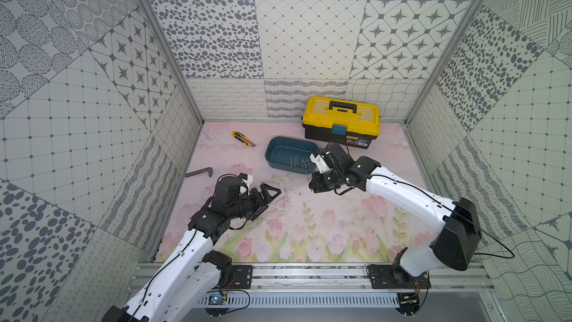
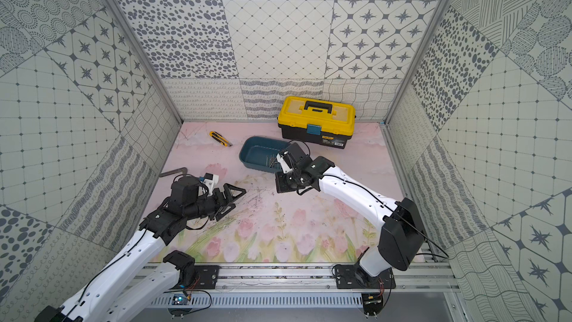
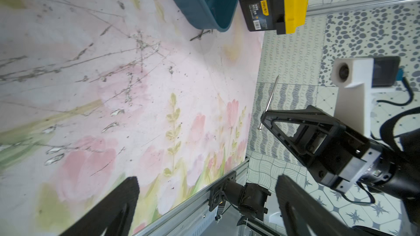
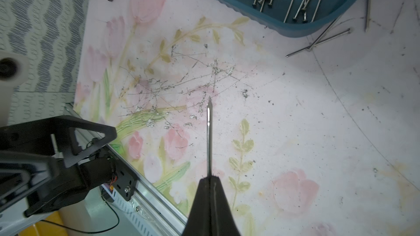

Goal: Put the nails on the desktop into the storage box
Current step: Pick up the nail from the center of the board.

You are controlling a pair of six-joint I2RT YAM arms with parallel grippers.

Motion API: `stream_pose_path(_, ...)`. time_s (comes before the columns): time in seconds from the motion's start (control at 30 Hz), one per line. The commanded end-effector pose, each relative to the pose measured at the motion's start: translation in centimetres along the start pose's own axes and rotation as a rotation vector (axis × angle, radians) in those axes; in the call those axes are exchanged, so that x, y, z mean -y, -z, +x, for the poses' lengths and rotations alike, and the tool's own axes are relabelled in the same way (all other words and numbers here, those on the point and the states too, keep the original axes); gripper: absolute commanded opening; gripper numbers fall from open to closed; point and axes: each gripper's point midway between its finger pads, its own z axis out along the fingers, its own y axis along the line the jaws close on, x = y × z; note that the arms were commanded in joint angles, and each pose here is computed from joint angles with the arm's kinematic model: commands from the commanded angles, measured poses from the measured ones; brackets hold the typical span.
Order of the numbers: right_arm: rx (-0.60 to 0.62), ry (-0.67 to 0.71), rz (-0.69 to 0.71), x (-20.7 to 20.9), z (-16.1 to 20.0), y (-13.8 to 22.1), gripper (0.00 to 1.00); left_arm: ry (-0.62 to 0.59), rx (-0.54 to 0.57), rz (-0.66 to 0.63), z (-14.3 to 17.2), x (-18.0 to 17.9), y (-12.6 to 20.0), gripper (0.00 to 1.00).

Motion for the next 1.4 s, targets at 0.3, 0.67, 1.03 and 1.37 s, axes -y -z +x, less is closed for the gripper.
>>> stream_pose_path(0.3, 0.113, -0.032, -0.365, -5.8, -2.5, 8.3, 0.0, -0.216, -0.138, 0.425, 0.0, 13.2, -1.6, 0.99)
stream_pose_path(0.67, 0.116, -0.052, -0.508, -8.0, -2.2, 9.9, 0.0, -0.24, -0.141, 0.482, -0.9, 16.4, -2.1, 0.95)
stream_pose_path(1.03, 0.08, -0.059, -0.594, -9.7, -1.5, 10.2, 0.0, -0.273, -0.114, 0.418, -1.6, 16.3, -3.2, 0.78)
stream_pose_path(1.37, 0.063, -0.057, -0.621, -10.2, -1.2, 10.2, 0.0, -0.277, -0.139, 0.404, -2.0, 16.6, -4.2, 0.61)
